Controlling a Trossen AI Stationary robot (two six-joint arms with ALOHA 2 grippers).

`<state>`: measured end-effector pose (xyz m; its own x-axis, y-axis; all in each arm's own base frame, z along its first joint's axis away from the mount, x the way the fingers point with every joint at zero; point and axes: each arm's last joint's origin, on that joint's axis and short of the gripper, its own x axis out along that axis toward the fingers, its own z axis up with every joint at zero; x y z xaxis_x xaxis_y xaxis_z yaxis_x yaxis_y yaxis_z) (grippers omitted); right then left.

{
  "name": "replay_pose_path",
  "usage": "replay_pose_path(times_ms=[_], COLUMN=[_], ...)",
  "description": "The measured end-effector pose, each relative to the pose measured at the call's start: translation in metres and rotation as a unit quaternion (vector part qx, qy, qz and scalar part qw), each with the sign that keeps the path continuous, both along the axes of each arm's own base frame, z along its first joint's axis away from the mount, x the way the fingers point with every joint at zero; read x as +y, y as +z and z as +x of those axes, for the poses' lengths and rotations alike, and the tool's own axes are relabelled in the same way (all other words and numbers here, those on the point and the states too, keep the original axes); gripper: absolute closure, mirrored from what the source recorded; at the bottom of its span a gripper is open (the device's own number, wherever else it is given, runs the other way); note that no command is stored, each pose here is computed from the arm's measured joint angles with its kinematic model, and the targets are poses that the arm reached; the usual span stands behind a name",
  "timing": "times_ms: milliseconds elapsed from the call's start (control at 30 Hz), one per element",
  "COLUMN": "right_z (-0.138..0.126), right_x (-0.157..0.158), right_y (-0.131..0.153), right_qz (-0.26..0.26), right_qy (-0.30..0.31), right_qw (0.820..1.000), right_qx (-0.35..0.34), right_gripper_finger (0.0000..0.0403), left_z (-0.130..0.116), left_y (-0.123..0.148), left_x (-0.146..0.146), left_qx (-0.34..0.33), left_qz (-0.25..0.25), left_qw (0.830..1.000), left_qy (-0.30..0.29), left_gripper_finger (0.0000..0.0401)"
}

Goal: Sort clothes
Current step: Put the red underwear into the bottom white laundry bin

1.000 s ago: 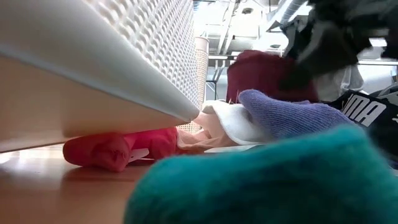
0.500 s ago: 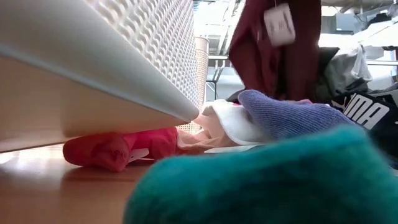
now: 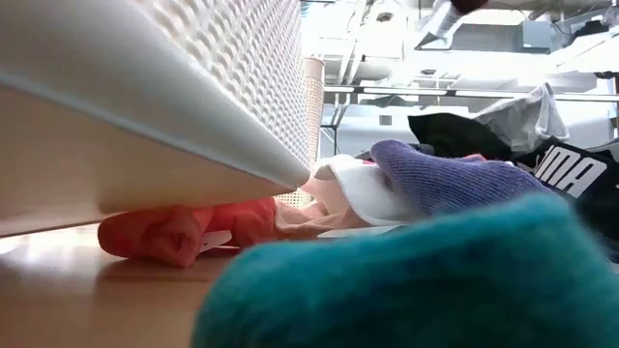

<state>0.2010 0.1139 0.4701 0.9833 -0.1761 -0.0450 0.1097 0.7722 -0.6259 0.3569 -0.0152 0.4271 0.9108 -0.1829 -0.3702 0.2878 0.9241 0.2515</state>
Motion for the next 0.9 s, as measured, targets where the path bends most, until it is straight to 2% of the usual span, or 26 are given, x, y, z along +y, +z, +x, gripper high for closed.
replay_pose_path(times_ms=[167, 333, 400, 467, 533, 767, 900], right_z=[-0.004, -0.005, -0.005, -0.005, -0.004, 0.004, 0.014], right_x=[-0.003, -0.005, -0.005, -0.004, -0.004, 0.000, 0.001], right_y=[0.016, 0.024, 0.025, 0.026, 0.027, 0.023, 0.019], right_qz=[-0.006, -0.008, -0.011, -0.011, -0.012, -0.020, -0.024], right_qy=[0.011, 0.033, 0.034, 0.034, 0.034, 0.033, 0.033], right_qw=[1.000, 0.998, 0.998, 0.998, 0.998, 0.998, 0.998], right_qx=[-0.026, -0.043, -0.045, -0.050, -0.053, -0.048, -0.044], right_gripper_finger=[0.0403, 0.0403, 0.0403, 0.0403, 0.0403, 0.0403, 0.0403], left_z=[0.012, 0.033, 0.039, 0.051, 0.055, 0.071, 0.075], left_y=[-0.004, -0.010, -0.015, -0.017, -0.022, -0.026, -0.030], left_x=[0.000, -0.002, -0.001, 0.002, 0.004, 0.002, -0.001], left_qx=[-0.012, -0.049, -0.048, -0.078, -0.075, -0.126, -0.129], left_qz=[-0.079, -0.109, -0.116, -0.115, -0.118, -0.121, -0.117], left_qw=[0.991, 0.983, 0.984, 0.987, 0.989, 0.984, 0.984], left_qy=[-0.105, -0.140, -0.124, -0.082, -0.052, -0.040, -0.044], left_gripper_finger=[0.0059, 0.0059, 0.0059, 0.0057, 0.0056, 0.0056, 0.0070])
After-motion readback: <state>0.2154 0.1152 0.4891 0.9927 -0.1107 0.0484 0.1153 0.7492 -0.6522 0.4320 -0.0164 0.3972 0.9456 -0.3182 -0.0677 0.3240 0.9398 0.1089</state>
